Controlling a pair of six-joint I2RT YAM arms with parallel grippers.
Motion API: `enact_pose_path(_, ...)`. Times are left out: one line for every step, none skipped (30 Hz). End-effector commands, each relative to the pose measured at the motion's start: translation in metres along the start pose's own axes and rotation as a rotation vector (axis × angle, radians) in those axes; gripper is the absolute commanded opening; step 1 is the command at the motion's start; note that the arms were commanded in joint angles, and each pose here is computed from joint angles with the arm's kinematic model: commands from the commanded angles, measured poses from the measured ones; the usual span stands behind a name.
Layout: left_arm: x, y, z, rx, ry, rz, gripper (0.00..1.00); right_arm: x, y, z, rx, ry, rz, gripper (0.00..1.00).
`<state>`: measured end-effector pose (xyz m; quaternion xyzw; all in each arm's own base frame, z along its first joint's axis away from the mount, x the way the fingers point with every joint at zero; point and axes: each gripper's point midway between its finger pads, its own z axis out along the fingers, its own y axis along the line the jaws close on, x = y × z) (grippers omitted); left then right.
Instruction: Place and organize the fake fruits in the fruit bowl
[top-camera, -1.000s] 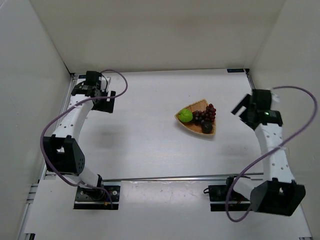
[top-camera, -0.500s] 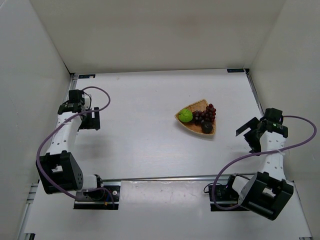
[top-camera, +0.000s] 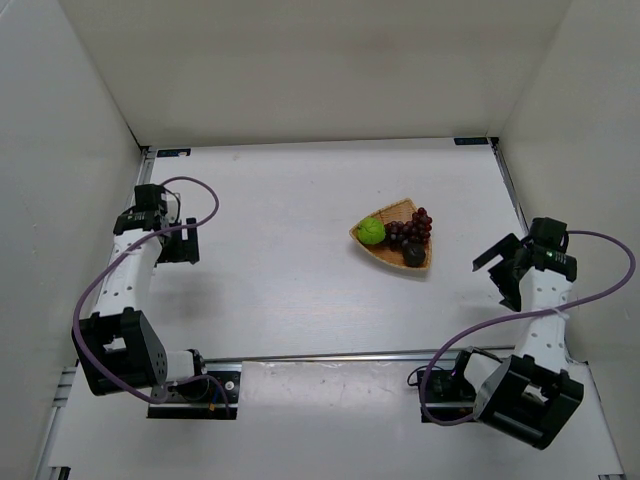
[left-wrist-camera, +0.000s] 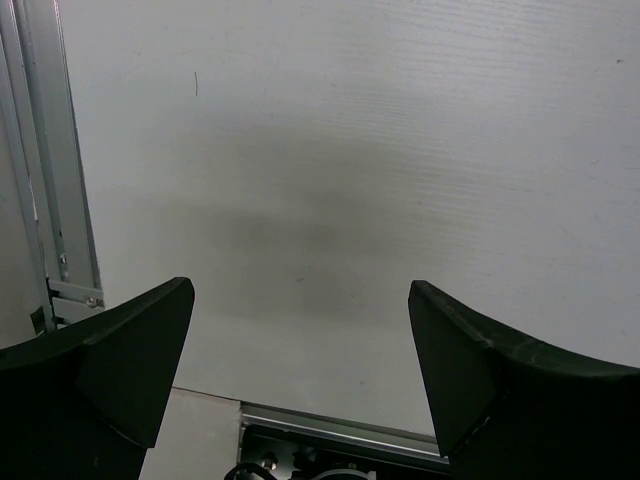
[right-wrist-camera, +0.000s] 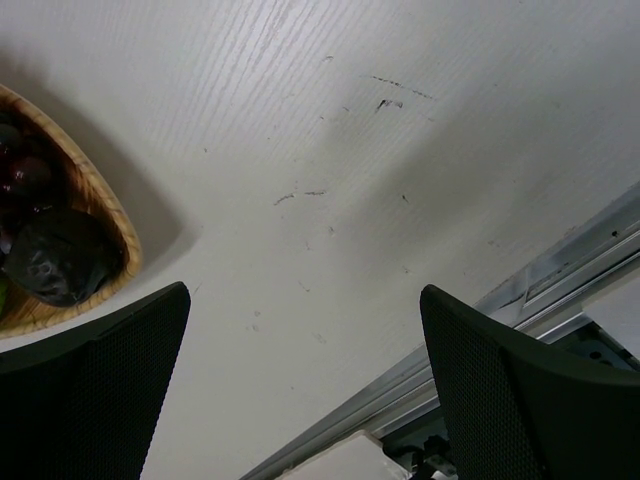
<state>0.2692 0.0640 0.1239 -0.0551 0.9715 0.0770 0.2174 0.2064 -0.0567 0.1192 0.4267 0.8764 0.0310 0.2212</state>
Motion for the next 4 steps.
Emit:
enact_pose_path(-0.0057,-0.0010,-0.0082,0.014,-0.050,-0.014,0.99,0.0021,-0.0061,-0.0033,0.015,-0.011,-0.010,1.00)
enact_pose_path(-0.0057,-0.0010,-0.0082,0.014,-0.050,-0.014,0.99,0.0013,-0.0056,-0.0054,0.009,-0.022,-0.010,1.00)
enact_pose_path(-0.0057,-0.0010,-0.0082,0.014,-0.050,-0.014,0.99,0.0013,-0.0056,-0.0054,0.009,-0.022,-0.010,1.00)
enact_pose_path(-0.0057,-0.0010,-0.0082,0.014,-0.050,-0.014,0.99,0.0011,-0.0035,-0.0085,-0.008,-0.032,-0.011,1.00)
